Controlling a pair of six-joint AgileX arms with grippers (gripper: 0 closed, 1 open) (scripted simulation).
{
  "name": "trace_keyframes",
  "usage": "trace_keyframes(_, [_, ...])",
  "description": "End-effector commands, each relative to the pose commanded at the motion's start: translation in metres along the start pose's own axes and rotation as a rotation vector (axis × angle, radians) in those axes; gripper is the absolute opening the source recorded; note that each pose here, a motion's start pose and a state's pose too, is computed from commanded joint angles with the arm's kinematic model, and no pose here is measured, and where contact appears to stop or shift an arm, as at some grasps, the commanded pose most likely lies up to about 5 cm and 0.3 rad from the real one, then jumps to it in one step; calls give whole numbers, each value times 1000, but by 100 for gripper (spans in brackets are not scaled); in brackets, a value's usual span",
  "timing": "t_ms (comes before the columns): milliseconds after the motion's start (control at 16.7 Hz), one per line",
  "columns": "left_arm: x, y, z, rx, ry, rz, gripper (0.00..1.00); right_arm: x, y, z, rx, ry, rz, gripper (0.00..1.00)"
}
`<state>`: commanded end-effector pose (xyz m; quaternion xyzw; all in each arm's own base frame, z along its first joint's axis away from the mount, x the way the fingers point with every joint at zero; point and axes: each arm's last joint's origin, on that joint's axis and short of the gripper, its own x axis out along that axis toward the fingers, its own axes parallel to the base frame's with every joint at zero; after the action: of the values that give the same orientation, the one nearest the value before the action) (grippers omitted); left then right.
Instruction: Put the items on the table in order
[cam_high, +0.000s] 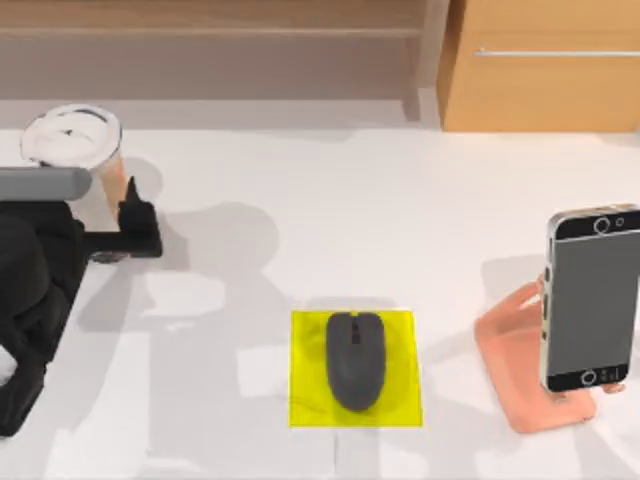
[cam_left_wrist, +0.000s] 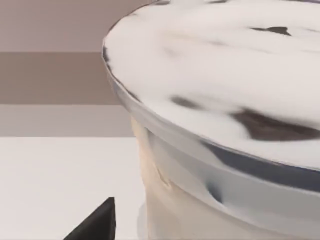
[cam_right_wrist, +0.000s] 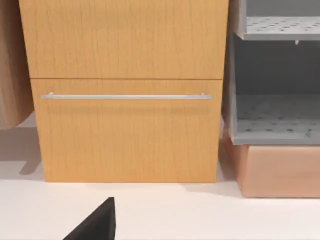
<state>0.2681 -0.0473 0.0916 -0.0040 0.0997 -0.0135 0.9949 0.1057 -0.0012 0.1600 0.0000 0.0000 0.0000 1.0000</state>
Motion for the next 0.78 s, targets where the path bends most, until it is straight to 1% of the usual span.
trace_keyframes(180, [18, 0, 0, 0, -2, 0, 100, 0, 0, 0, 0, 0, 0, 100])
trace_keyframes(420, [20, 0, 0, 0, -1, 0, 100, 0, 0, 0, 0, 0, 0, 100])
trace_keyframes(780, [20, 0, 0, 0, -1, 0, 55, 0, 0, 0, 0, 0, 0, 100])
